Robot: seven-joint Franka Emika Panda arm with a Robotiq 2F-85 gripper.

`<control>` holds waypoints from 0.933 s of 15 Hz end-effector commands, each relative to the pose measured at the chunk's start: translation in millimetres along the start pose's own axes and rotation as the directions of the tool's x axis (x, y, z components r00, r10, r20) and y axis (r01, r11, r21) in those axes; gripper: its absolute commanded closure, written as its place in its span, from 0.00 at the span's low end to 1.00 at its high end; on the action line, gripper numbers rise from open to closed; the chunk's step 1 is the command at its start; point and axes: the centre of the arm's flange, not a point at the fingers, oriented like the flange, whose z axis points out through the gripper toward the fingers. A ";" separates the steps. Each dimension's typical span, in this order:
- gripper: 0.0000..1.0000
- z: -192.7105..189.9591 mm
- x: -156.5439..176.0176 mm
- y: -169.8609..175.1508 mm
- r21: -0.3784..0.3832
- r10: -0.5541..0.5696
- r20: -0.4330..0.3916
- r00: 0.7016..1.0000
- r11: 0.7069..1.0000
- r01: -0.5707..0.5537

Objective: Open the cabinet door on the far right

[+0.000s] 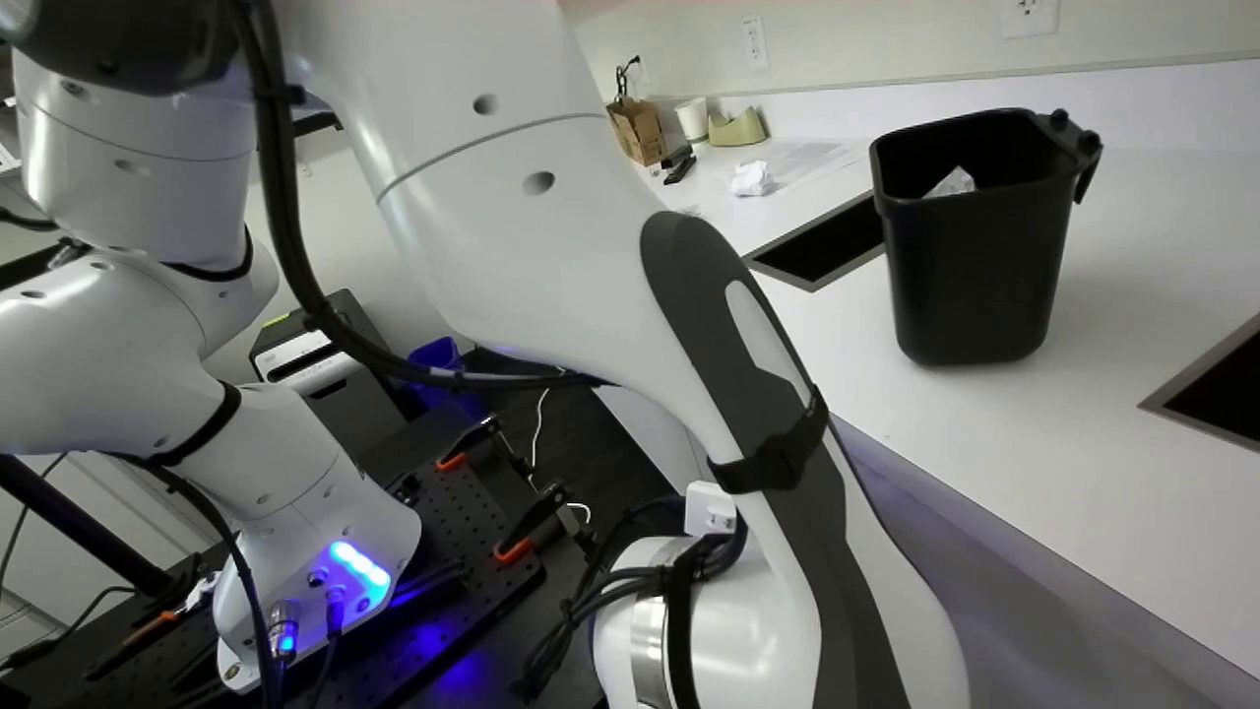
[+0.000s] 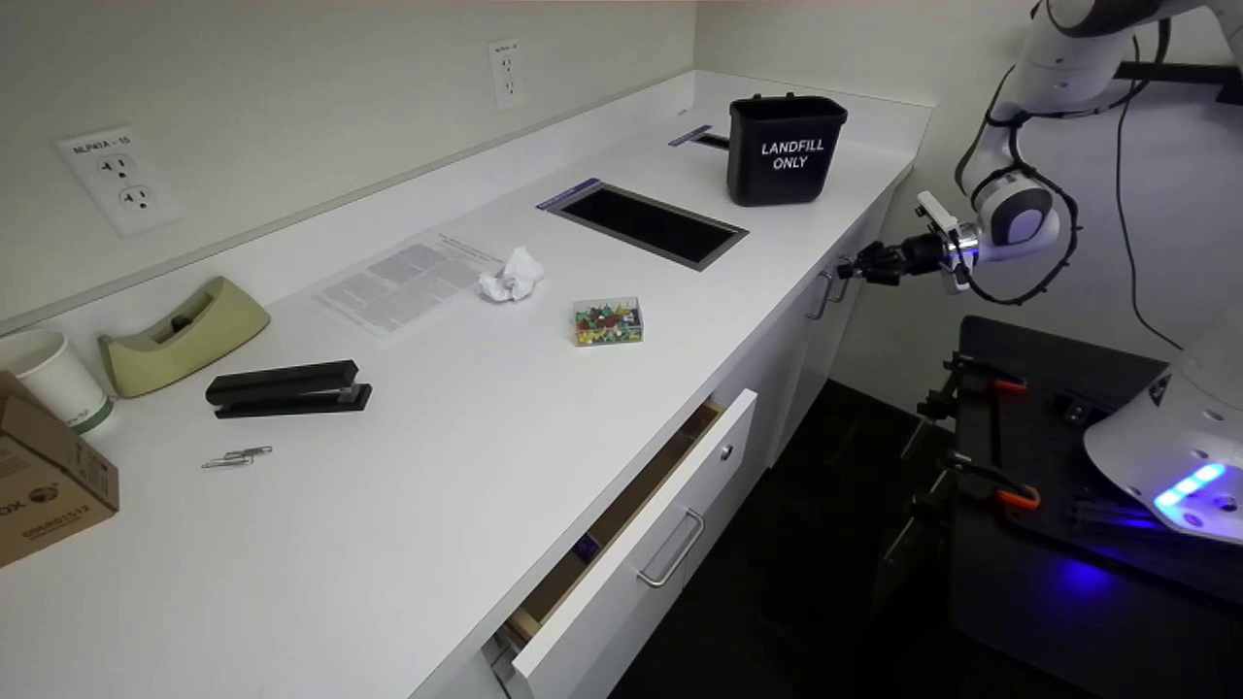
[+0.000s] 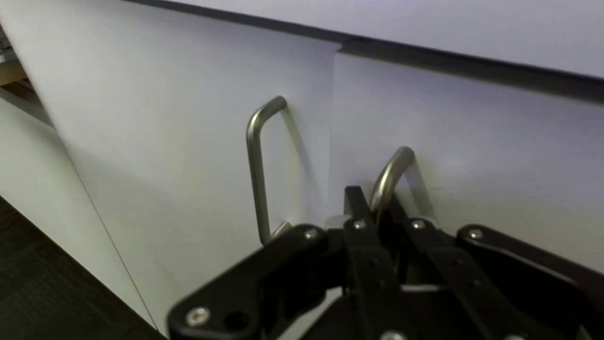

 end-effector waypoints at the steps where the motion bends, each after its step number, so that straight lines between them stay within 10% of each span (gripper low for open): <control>1: 0.98 -57.8 16.2 -9.7 0.083 0.014 -0.025 1.000 0.996 -0.012; 14: 0.98 -216.0 76.3 15.2 0.191 -0.034 -0.073 0.997 0.980 0.048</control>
